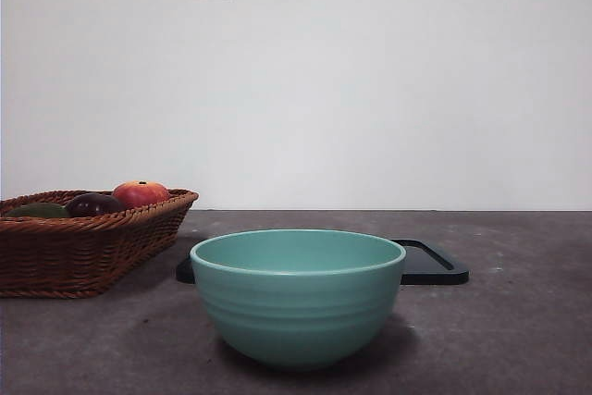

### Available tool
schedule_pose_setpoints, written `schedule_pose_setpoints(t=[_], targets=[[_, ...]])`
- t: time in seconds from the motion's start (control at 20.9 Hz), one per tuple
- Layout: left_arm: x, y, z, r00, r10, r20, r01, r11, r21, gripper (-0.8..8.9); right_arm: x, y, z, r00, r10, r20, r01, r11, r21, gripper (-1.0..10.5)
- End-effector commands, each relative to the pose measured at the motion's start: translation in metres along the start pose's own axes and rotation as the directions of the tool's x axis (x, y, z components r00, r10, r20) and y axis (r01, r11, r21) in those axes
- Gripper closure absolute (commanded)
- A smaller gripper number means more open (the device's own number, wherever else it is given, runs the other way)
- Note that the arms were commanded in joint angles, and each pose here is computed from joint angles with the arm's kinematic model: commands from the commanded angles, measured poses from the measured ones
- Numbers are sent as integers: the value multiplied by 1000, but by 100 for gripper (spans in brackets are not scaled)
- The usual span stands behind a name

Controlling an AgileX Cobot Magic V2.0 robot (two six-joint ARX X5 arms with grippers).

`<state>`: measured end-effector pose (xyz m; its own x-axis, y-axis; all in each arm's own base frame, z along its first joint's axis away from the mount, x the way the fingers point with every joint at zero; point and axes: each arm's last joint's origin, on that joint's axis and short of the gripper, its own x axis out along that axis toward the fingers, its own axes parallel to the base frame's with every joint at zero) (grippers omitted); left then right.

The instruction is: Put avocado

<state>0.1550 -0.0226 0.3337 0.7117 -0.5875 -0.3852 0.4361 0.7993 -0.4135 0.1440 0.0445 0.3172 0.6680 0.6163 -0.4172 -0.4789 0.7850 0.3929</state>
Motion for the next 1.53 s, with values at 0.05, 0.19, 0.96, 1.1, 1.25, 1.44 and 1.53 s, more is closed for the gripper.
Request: schedule_pose_setpoints(t=[0.05, 0.19, 0.96, 1.1, 1.25, 1.44, 1.53], targets=[[4, 0, 1, 998, -36, -52, 35, 999, -15, 795, -2, 3, 4, 1000, 27, 13, -27, 999, -24, 936], [6, 2, -4, 995, -29, -99, 24, 999, -47, 788, -4, 4, 4, 1000, 26, 17, -25, 999, -22, 937], [5, 3, -8, 990, -25, -136, 14, 997, -79, 283, -4, 4, 4, 1000, 25, 18, -25, 1000, -18, 371], [5, 3, -8, 990, -24, -140, 12, 996, -86, 284, -4, 4, 4, 1000, 26, 18, -25, 1000, -18, 371], [10, 8, -10, 984, 40, -176, -57, 994, -93, 284, -4, 4, 4, 1000, 26, 17, -26, 1000, -17, 371], [27, 23, -9, 945, 164, -285, -196, 977, -87, 284, -4, 4, 4, 999, 29, 17, -29, 999, -17, 371], [40, 33, -9, 916, 213, -341, -258, 962, -93, 284, -4, 5, 4, 999, 40, 14, -39, 999, -12, 371]])
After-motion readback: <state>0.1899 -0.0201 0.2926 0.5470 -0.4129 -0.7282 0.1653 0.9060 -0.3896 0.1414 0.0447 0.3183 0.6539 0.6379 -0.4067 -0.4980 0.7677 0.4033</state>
